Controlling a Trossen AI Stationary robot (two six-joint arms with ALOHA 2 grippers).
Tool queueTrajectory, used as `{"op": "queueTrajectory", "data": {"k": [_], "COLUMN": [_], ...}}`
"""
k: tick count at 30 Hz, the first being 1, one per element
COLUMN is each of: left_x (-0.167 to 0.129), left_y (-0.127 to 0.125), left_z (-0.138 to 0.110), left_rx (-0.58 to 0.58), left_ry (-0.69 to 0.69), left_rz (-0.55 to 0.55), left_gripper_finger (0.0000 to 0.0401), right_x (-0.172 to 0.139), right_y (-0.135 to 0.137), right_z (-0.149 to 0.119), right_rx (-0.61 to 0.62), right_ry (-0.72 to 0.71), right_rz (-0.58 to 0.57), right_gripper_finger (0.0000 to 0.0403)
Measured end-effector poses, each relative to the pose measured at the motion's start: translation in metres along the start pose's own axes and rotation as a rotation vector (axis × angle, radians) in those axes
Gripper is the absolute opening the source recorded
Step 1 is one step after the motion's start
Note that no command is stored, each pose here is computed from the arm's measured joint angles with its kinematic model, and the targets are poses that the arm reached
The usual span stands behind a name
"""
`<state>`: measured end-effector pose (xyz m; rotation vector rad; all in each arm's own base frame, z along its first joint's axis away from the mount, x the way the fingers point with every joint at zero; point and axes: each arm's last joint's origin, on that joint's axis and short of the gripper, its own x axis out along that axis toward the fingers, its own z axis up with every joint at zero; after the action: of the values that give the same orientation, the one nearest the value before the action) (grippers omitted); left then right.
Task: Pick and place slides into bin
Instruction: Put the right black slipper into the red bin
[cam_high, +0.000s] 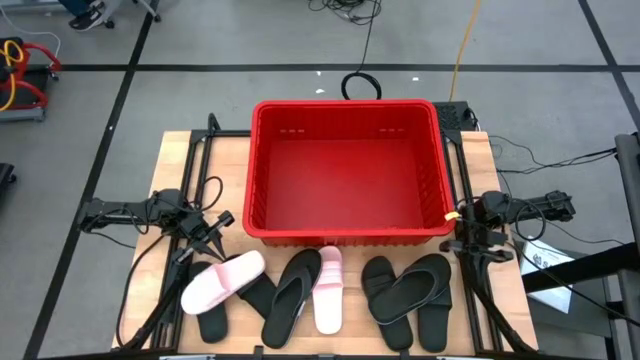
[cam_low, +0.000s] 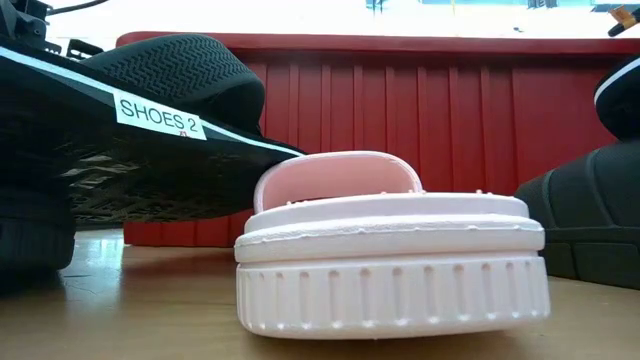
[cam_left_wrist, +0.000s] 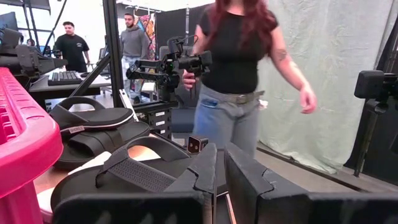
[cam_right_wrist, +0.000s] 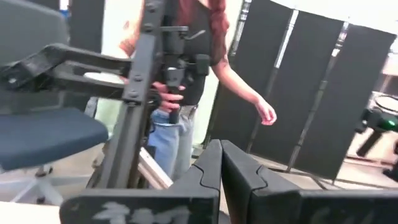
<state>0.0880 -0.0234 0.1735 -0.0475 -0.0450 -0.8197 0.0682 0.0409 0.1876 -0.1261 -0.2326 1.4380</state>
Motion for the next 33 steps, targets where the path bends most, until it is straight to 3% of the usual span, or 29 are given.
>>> {"op": "queueTrajectory", "data": {"k": [5, 7, 11, 14, 19, 23, 25, 33], "left_x": [0.000, 0.000, 0.000, 0.000, 0.000, 0.000, 0.000, 0.000], "left_y": [0.000, 0.000, 0.000, 0.000, 0.000, 0.000, 0.000, 0.000], "left_z": [0.000, 0.000, 0.000, 0.000, 0.000, 0.000, 0.000, 0.000], "left_rx": [0.000, 0.000, 0.000, 0.000, 0.000, 0.000, 0.000, 0.000], "left_ry": [0.000, 0.000, 0.000, 0.000, 0.000, 0.000, 0.000, 0.000], "left_rz": [0.000, 0.000, 0.000, 0.000, -0.001, 0.000, -0.001, 0.000], "left_gripper_finger": [0.0031, 0.0031, 0.0031, 0.0031, 0.0031, 0.0031, 0.0031, 0.0031], "right_x": [0.000, 0.000, -0.001, -0.002, -0.003, -0.004, -0.004, -0.004], "right_y": [0.000, 0.000, 0.002, 0.006, 0.008, 0.006, 0.003, -0.015], "right_z": [0.001, 0.005, 0.017, 0.028, 0.039, 0.055, 0.059, 0.086], "right_rx": [0.157, 0.158, 0.120, 0.022, -0.067, -0.065, -0.005, 0.072], "right_ry": [-0.005, -0.019, -0.066, -0.113, -0.174, -0.217, -0.218, -0.124], "right_rz": [-0.004, 0.001, 0.014, 0.022, -0.025, -0.117, -0.177, -0.421], "right_gripper_finger": [0.0000, 0.0000, 0.0000, 0.0000, 0.0000, 0.0000, 0.0000, 0.0000]}}
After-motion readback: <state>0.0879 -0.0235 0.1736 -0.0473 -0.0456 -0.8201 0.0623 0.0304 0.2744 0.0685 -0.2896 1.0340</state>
